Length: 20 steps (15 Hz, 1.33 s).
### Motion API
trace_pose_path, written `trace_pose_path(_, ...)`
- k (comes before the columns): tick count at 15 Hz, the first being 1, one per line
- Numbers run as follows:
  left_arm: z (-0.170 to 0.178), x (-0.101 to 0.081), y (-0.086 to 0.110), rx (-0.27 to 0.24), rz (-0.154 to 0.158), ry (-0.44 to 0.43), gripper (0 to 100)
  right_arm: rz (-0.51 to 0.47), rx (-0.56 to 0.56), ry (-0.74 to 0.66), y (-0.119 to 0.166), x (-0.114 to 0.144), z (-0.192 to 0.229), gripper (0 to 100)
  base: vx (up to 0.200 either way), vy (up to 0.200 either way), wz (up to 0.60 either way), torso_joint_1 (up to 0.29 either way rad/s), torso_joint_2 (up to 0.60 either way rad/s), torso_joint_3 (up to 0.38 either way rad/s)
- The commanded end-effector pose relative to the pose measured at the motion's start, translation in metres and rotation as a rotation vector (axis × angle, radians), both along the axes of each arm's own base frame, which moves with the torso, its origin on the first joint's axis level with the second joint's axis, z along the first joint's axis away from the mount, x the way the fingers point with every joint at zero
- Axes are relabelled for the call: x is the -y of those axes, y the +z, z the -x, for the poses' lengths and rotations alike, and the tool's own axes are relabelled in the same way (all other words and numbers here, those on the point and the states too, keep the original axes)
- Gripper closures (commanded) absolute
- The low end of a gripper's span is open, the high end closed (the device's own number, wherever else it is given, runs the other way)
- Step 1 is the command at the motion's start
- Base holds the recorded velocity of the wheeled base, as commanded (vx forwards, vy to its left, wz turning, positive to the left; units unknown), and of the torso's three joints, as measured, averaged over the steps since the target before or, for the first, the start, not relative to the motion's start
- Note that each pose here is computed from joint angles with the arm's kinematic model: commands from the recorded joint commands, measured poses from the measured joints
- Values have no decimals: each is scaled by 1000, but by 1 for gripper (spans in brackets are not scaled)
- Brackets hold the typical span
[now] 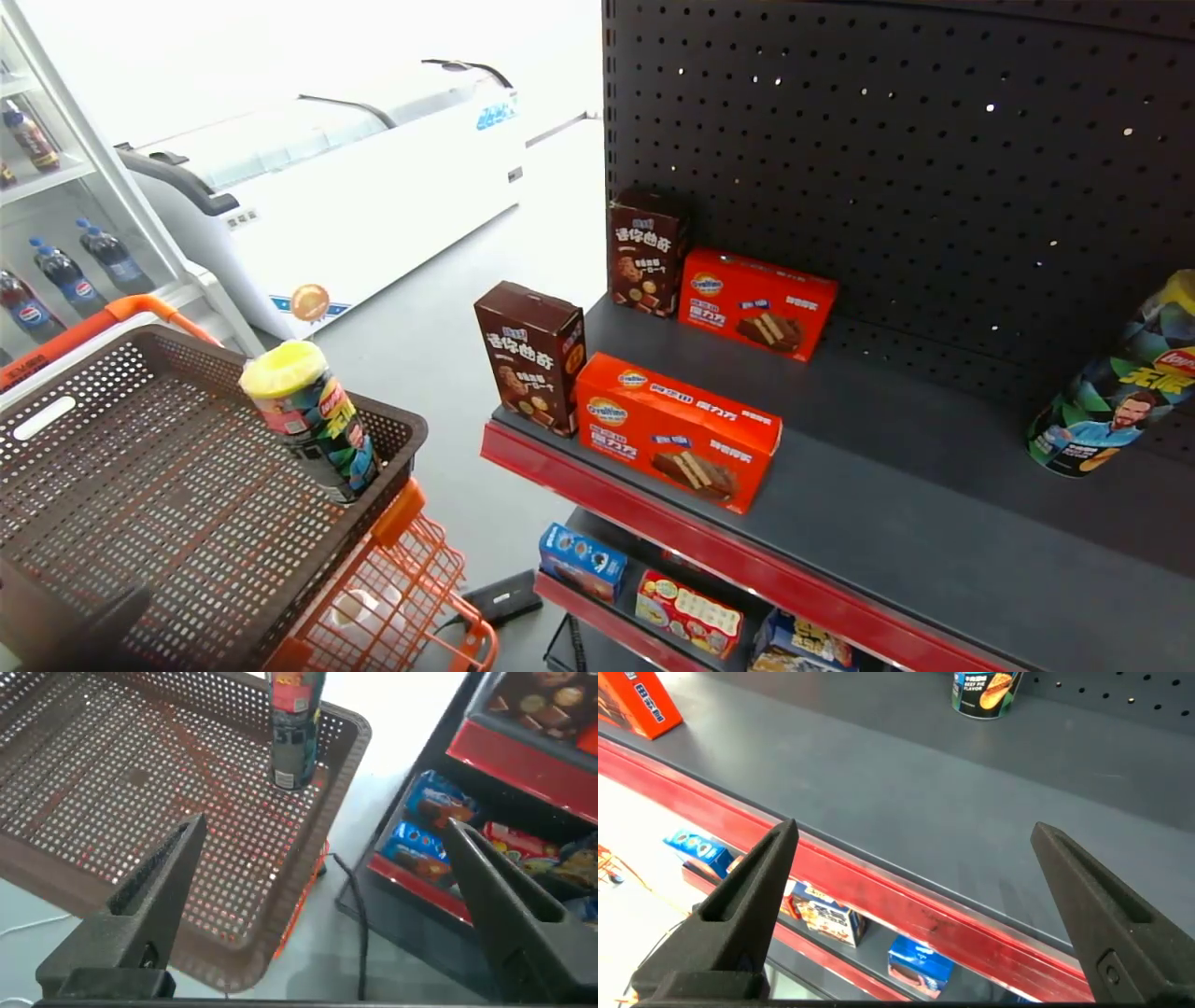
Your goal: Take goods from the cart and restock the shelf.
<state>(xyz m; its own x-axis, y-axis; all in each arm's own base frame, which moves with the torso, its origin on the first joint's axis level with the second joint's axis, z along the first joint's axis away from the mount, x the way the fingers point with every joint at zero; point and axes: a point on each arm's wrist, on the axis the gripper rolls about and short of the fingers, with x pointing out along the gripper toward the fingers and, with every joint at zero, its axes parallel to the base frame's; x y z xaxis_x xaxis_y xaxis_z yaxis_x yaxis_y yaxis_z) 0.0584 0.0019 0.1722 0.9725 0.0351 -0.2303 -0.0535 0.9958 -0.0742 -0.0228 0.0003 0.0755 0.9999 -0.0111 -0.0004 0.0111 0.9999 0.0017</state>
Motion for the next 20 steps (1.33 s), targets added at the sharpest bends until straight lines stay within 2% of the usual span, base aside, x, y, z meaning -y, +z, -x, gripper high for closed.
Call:
trace_pose_path(1, -83, -13, 2, -153, 1, 68, 0, 0, 0, 0, 0, 0, 0, 0, 0, 0, 0, 0, 0, 0)
trace_pose_path(2, -107, -35, 2, -173, -124, 139, 0, 0, 0, 2, 0, 0, 0, 0, 0, 0, 0, 0, 0, 0)
trace_pose_path(3, -119, -47, -2, -182, -169, 161, 0, 0, 0, 0, 0, 0, 0, 0, 0, 0, 0, 0, 0, 0)
trace_pose_path(5, -138, -43, -15, -184, -157, 60, 0, -1, 0, 0, 0, 0, 0, 0, 0, 0, 0, 0, 0, 0)
trace_pose_path(6, -148, -38, -19, -166, -159, 30, 0, 0, 0, 0, 0, 0, 0, 0, 0, 0, 0, 0, 0, 0)
trace_pose_path(8, -171, -28, -24, -72, -162, -25, 0, 0, 0, 2, 0, 0, 0, 0, 0, 0, 0, 0, 0, 0)
trace_pose_path(9, -171, -28, -24, -72, -162, -25, 0, 0, 0, 2, 0, 0, 0, 0, 0, 0, 0, 0, 0, 0)
trace_pose_path(10, -185, -27, -37, -33, -177, -34, 0, 0, 0, 2, 0, 0, 0, 0, 0, 0, 0, 0, 0, 0)
trace_pose_path(13, -198, -30, -64, -19, -179, -27, 0, -1, 0, 0, 0, 0, 0, 0, 0, 0, 0, 0, 0, 0)
trace_pose_path(16, -203, -31, -89, -27, -154, -19, 0, 0, 0, 0, 0, 0, 0, 0, 0, 0, 0, 0, 0, 0)
trace_pose_path(18, -216, -31, -96, 16, -113, -11, 0, 0, 0, 0, 0, 0, 0, 0, 0, 0, 0, 0, 0, 0)
trace_pose_path(20, -231, -33, -99, 59, -111, -9, 0, 0, 0, 0, 0, 0, 0, 0, 0, 0, 0, 0, 0, 0)
